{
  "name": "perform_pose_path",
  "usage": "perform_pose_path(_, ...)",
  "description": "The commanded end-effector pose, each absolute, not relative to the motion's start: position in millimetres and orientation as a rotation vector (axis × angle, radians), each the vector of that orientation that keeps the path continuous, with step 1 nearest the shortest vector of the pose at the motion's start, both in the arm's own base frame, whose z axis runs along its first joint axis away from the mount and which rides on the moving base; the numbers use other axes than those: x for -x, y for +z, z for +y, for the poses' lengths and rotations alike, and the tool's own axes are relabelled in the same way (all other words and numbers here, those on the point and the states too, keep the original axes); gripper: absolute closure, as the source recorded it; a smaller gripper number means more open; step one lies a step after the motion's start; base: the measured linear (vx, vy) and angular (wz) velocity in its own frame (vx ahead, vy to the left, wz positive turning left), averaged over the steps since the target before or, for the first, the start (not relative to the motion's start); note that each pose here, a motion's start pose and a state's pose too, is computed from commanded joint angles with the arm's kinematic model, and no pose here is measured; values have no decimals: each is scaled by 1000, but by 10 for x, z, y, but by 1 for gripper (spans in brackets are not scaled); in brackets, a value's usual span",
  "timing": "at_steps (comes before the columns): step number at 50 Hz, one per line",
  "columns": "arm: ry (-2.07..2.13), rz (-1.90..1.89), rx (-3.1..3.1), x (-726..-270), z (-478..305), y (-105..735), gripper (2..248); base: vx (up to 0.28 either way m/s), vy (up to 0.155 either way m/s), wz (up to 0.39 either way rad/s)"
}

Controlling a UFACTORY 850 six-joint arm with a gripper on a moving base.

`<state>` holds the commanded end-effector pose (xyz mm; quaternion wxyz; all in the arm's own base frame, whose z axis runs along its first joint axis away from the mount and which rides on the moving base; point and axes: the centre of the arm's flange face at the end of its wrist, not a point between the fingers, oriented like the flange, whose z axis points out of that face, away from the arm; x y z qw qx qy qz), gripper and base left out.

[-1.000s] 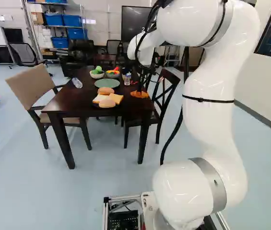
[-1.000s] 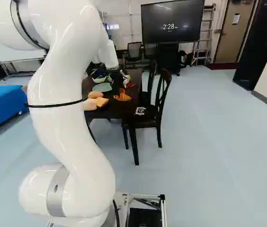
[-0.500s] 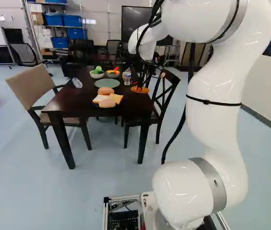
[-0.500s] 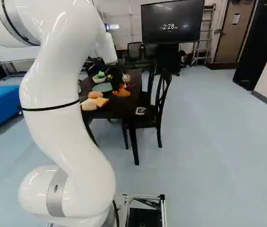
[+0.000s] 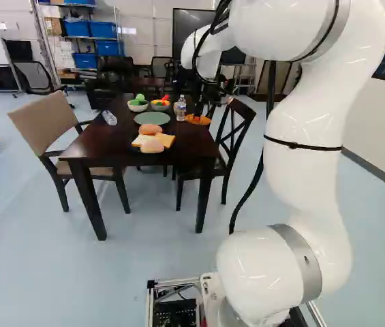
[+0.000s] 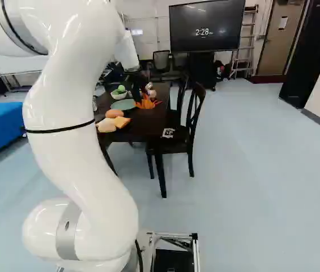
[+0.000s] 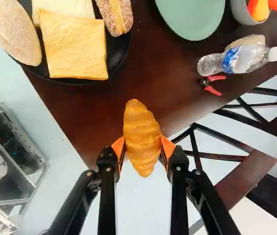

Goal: Move the croissant to the empty plate

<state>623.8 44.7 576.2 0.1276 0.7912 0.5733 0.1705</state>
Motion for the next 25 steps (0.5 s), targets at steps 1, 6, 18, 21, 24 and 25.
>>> perform_pose_path(1,498,1669,-2300,-6255,455,5761,135,0,0,0)
perform_pose_path(6,505,1674,-2293,-6335,498,5757,135,0,0,0)
perform_pose_path(18,525,1687,-2273,-6524,620,5746,135,0,0,0)
perform_pose_path(21,530,1691,-2268,-6571,657,5742,135,0,0,0)
perform_pose_path(24,536,1695,-2262,-6617,695,5739,135,0,0,0)
perform_pose_path(25,538,1697,-2260,-6632,708,5738,135,0,0,0)
